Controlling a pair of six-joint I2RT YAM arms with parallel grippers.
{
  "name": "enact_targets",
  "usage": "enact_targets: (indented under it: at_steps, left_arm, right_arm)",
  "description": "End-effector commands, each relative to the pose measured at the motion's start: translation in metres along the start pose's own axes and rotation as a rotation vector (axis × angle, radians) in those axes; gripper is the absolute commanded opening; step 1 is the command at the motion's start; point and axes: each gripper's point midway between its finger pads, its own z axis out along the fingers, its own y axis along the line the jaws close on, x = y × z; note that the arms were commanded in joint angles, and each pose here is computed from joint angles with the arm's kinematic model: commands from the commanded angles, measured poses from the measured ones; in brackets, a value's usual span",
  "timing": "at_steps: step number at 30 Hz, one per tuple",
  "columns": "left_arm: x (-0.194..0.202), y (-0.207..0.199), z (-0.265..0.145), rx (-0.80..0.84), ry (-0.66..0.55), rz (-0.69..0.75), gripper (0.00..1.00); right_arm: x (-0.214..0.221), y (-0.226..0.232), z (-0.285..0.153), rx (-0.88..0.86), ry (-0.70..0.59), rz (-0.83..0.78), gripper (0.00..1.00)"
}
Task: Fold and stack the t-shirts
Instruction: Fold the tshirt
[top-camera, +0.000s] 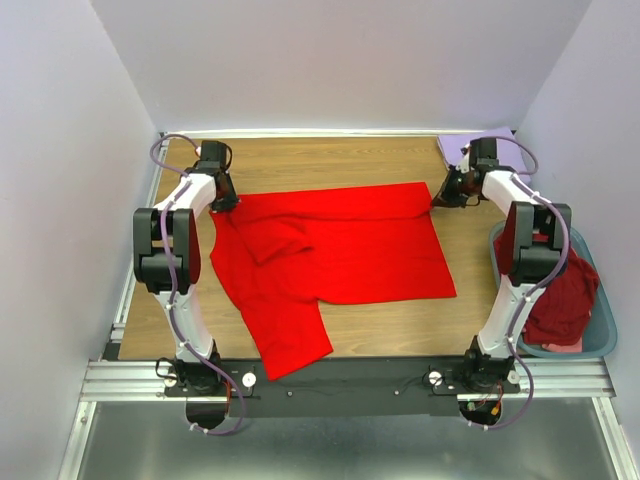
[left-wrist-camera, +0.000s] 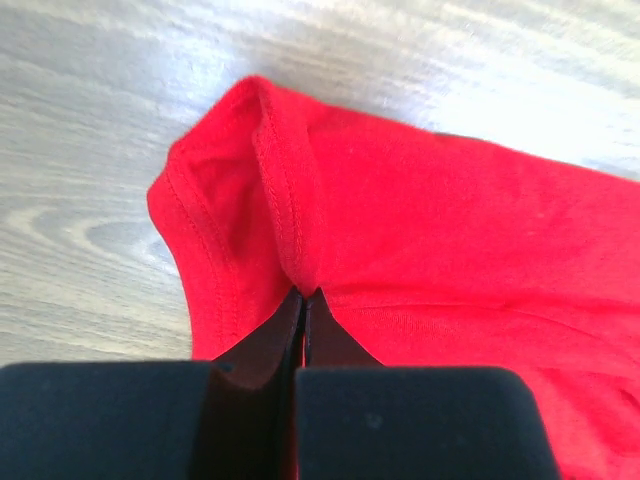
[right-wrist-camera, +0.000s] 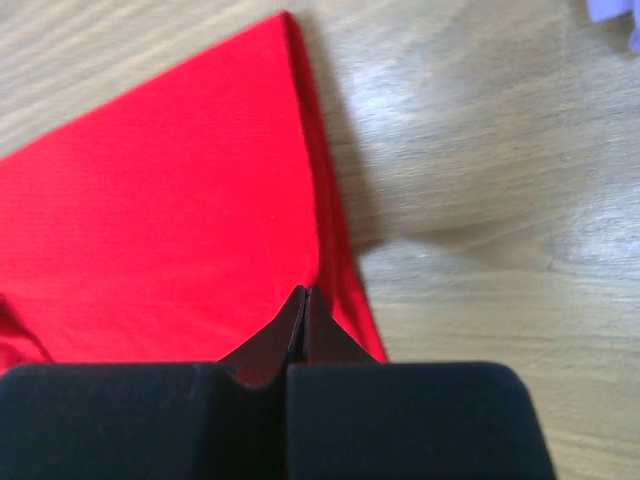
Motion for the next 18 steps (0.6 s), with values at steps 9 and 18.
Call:
enact_targets:
  at_steps: [9, 18]
  left_arm:
    - [-0.005, 0.016, -0.012, -0.067, -0.023, 0.005, 0.04]
    - [-0.002, 0.021, 0.015, -0.115, -0.001, 0.009, 0.04]
  right_arm:
    - [0.023, 0.005, -0.015, -0.043, 0.061, 0.030, 0.01]
    - [0.048, -0.020, 0.006, 0.031, 0.128, 0.048, 0.01]
